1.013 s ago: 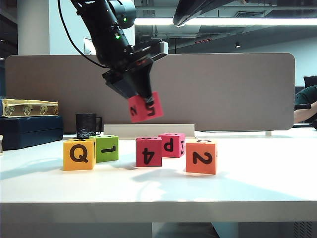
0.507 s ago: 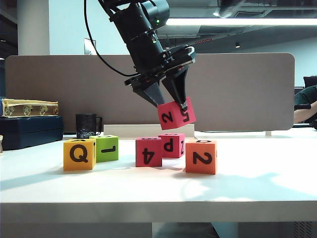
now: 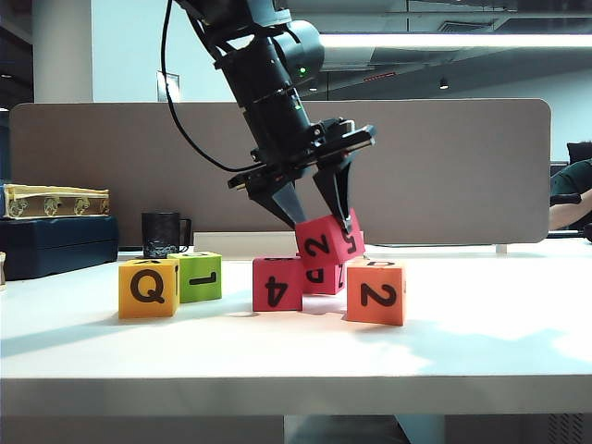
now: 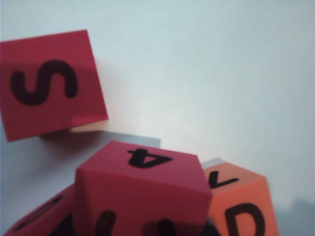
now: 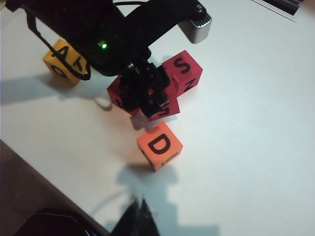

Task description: Select the appropriate blocks from the scattered letter blocks on the table and arrange them in a row to spell out "ABCD".

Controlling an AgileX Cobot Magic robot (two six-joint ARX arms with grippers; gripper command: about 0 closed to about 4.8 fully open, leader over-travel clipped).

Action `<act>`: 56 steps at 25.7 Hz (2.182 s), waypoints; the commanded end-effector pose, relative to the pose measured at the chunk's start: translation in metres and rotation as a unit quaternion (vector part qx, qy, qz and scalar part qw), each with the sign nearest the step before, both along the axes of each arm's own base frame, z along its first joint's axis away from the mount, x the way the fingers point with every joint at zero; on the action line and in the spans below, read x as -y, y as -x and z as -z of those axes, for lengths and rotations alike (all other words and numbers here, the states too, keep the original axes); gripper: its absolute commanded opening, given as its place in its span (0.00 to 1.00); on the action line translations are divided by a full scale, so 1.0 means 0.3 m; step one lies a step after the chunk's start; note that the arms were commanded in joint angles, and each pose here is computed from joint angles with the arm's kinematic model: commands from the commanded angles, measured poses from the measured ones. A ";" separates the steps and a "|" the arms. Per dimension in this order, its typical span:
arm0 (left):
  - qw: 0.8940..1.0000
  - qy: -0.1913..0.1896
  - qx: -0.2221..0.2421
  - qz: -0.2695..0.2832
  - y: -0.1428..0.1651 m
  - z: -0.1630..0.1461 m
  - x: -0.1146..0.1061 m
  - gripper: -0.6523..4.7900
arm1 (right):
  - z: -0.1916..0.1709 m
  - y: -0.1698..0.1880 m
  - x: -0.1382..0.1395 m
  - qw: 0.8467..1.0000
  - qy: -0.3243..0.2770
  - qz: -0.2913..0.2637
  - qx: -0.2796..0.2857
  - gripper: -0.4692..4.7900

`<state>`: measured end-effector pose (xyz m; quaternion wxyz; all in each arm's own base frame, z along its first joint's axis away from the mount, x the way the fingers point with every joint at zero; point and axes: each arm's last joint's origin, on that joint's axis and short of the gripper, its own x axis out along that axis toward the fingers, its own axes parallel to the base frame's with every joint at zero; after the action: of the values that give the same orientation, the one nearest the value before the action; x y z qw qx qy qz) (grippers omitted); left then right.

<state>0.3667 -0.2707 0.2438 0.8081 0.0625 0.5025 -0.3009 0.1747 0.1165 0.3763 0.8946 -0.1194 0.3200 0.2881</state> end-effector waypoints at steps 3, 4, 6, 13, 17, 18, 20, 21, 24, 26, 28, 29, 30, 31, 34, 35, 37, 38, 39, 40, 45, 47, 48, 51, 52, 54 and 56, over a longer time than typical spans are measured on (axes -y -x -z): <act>1.000 -0.023 -0.001 -0.017 0.013 0.024 0.025 0.49 | -0.006 0.003 0.001 1.000 -0.003 -0.001 0.002 0.09; 1.000 -0.025 0.000 -0.018 0.013 0.024 0.024 0.49 | -0.006 0.003 0.001 1.000 -0.002 -0.002 0.002 0.09; 0.999 -0.030 -0.001 -0.020 0.014 0.025 0.022 0.49 | -0.005 0.004 0.001 1.000 -0.001 -0.001 0.000 0.09; 0.996 -0.086 -0.004 -0.036 0.023 0.036 0.000 0.50 | -0.004 0.004 0.002 1.000 -0.001 -0.001 -0.001 0.09; 0.995 -0.093 -0.011 -0.035 0.025 0.039 -0.008 0.50 | -0.004 0.004 0.002 1.000 0.000 -0.001 -0.001 0.09; 0.995 -0.094 -0.012 -0.035 0.025 0.039 -0.009 0.50 | -0.004 0.005 0.002 1.000 0.000 -0.001 -0.001 0.09; 0.995 -0.093 -0.013 -0.036 0.026 0.040 -0.009 0.50 | -0.004 0.005 0.002 1.000 0.000 -0.001 -0.002 0.09; 0.995 -0.093 -0.015 -0.039 0.026 0.040 -0.009 0.50 | -0.004 0.005 0.002 1.000 0.000 -0.001 -0.002 0.09; 0.995 -0.090 -0.022 -0.044 0.029 0.041 -0.008 0.50 | -0.004 0.005 0.002 1.000 -0.001 -0.002 -0.002 0.09; 0.995 -0.091 -0.024 -0.041 0.035 0.042 -0.003 0.50 | -0.004 0.005 0.002 1.000 -0.001 -0.002 -0.002 0.09; 0.995 -0.085 -0.028 -0.041 0.036 0.042 -0.002 0.52 | -0.004 0.005 0.002 1.000 -0.001 -0.002 -0.002 0.09; 0.995 -0.081 -0.031 -0.040 0.036 0.043 -0.001 0.52 | -0.004 0.005 0.001 1.000 -0.001 -0.002 -0.001 0.09; 0.996 -0.073 -0.037 -0.042 0.037 0.046 0.001 0.52 | -0.004 0.005 0.001 1.000 -0.001 -0.002 -0.001 0.09; 0.996 -0.068 -0.041 -0.044 0.037 0.051 0.001 0.52 | -0.004 0.005 0.001 1.000 -0.001 -0.002 -0.001 0.09; 0.995 -0.070 -0.049 -0.051 0.039 0.064 0.002 0.52 | -0.004 0.005 0.001 1.000 -0.001 -0.002 -0.001 0.09; 0.995 -0.069 -0.054 -0.049 0.040 0.071 0.002 0.52 | -0.004 0.005 0.002 1.000 0.000 -0.002 -0.001 0.09; 0.994 -0.071 -0.063 -0.046 0.040 0.085 0.003 0.52 | -0.004 0.005 0.001 1.000 -0.001 -0.002 -0.002 0.09; 0.994 -0.075 -0.065 -0.042 0.038 0.095 0.005 0.52 | -0.004 0.005 0.001 1.000 -0.001 -0.002 -0.001 0.09; 0.994 -0.080 -0.064 -0.032 0.039 0.099 0.005 0.52 | -0.004 0.005 0.001 1.000 -0.001 -0.002 -0.002 0.09; 0.994 -0.088 -0.065 -0.020 0.041 0.105 0.003 0.52 | -0.004 0.005 0.001 1.000 -0.001 -0.003 -0.002 0.09; 0.989 -0.133 -0.039 0.059 0.046 0.112 -0.002 0.52 | -0.004 0.005 0.001 1.000 -0.002 -0.003 -0.002 0.09; 0.985 -0.147 -0.035 0.084 0.049 0.114 -0.007 0.52 | -0.004 0.005 0.001 1.000 -0.002 -0.003 -0.002 0.09; 0.982 -0.155 -0.035 0.101 0.050 0.115 -0.011 0.52 | -0.004 0.005 0.001 1.000 -0.002 -0.003 -0.002 0.09; 0.966 -0.193 -0.022 0.168 0.058 0.118 -0.022 0.52 | -0.004 0.005 0.001 1.000 -0.002 -0.003 -0.002 0.09; 0.957 -0.209 -0.008 0.203 0.059 0.118 -0.022 0.52 | -0.004 0.005 0.001 1.000 -0.002 -0.003 -0.001 0.09; 0.946 -0.217 0.008 0.240 0.056 0.117 -0.021 0.52 | -0.005 0.004 0.001 1.000 -0.003 -0.003 0.000 0.09; 0.938 -0.221 0.019 0.266 0.055 0.117 -0.019 0.52 | -0.005 0.004 0.001 1.000 -0.003 -0.003 0.000 0.09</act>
<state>0.3525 -0.2679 0.2118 0.6971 0.3497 0.4986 -0.3784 0.1736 0.1160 0.3751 0.8911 -0.1210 0.3279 0.2893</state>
